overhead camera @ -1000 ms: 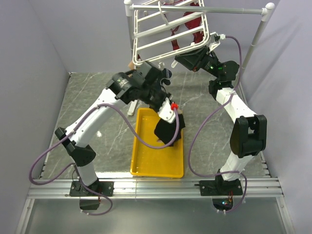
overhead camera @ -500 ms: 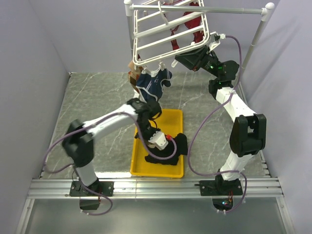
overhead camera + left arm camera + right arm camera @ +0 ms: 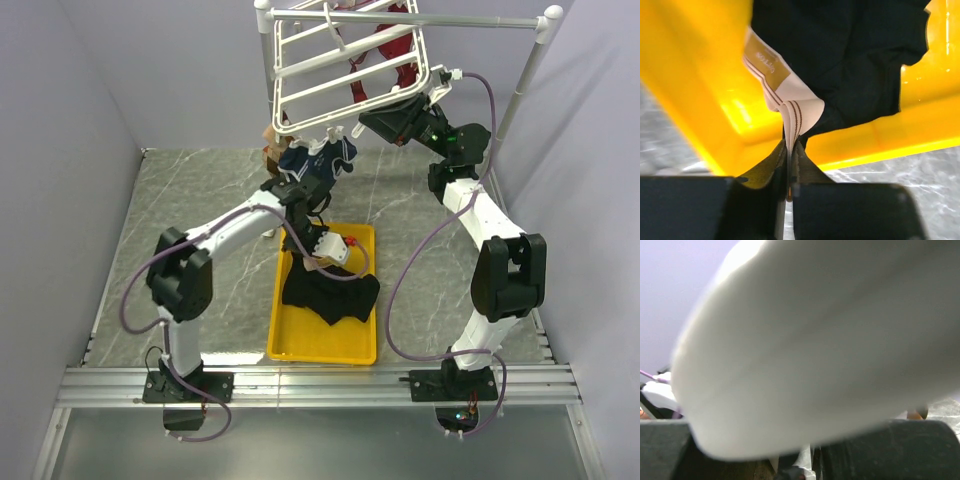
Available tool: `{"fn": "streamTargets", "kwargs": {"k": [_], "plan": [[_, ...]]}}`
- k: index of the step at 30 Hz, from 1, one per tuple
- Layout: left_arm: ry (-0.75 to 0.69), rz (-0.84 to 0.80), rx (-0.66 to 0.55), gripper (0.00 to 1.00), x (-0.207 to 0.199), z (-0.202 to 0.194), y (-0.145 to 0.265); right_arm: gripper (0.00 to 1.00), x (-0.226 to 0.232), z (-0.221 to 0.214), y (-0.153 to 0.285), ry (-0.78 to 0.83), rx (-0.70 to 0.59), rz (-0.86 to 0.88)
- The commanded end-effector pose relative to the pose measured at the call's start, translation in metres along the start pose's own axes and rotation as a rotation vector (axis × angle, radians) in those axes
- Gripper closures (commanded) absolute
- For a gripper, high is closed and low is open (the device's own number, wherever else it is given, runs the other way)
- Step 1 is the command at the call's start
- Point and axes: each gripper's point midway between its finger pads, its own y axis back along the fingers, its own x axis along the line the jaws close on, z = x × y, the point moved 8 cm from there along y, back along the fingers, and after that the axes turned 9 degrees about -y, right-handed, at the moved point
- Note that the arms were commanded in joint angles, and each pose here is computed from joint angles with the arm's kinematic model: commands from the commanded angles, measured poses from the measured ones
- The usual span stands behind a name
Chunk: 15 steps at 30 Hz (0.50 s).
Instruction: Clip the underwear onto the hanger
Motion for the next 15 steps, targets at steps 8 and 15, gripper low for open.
{"fn": "streamTargets", "kwargs": {"k": [8, 15], "plan": [[-0.093, 0.138, -0.064, 0.83, -0.011, 0.02, 0.003, 1.0, -0.003, 0.003, -0.008, -0.051, 0.003, -0.002], [-0.052, 0.219, -0.069, 1.0, -0.01, 0.029, 0.047, 1.0, 0.003, 0.003, -0.007, -0.05, 0.004, 0.005]]}}
